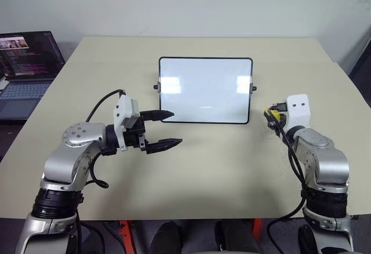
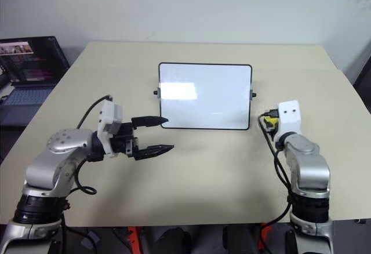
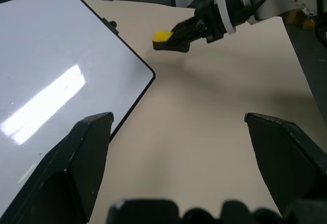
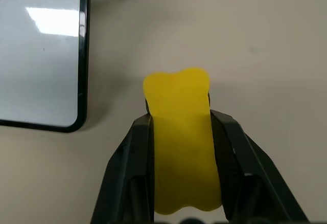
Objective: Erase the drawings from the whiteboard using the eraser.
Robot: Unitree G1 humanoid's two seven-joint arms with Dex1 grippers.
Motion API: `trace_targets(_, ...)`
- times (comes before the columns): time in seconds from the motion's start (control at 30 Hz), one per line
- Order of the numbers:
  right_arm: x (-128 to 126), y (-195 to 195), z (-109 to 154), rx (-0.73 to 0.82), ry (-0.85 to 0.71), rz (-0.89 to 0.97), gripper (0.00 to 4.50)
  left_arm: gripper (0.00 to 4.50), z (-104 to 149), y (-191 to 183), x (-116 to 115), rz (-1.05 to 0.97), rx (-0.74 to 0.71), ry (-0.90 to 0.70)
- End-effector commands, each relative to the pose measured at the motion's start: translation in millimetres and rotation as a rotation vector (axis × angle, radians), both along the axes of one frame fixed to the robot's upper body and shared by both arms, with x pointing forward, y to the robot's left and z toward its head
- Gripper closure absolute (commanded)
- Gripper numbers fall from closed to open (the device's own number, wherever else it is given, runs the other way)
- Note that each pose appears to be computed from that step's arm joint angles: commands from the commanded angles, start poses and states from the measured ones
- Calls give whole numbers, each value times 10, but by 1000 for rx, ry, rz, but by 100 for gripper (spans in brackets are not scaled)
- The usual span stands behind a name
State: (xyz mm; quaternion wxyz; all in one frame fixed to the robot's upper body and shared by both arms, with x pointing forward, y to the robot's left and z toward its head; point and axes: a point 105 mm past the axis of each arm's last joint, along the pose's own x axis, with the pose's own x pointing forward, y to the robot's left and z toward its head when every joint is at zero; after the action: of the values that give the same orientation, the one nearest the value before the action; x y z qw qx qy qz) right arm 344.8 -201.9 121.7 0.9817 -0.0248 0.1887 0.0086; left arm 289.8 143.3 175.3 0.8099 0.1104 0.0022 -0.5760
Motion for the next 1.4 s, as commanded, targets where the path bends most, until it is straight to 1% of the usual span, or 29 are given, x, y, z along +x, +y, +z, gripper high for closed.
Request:
trace_targets(0.03,-45,-21,106,36,-27,-35,329,0,81,-18,-10,-17,2,-42)
trace_targets(0.2,-43,-16,71,68,-11,-59,329,0,83,-24,6,-16,6,-45)
trace_targets(0.47,32,-30,98,66,-26,-71,329,0,80,-16,23,-8,17,-48)
trace_targets(0.8,130,-36,18,70,-25,-83,329,0,73,23,16,11,34,-51)
trace_targets(1.2,138,-42,-16,71,-18,-86,329,0,80,36,15,16,34,-52)
trace_targets(1.27,138,-40,-16,72,-17,-86,259,0,79,40,16,17,35,-51)
trace_targets(1.33,136,-41,-18,71,-16,-86,210,0,77,41,16,17,36,-51)
trace_targets(1.4,135,-42,-21,70,-14,-87,141,0,81,42,20,17,35,-52)
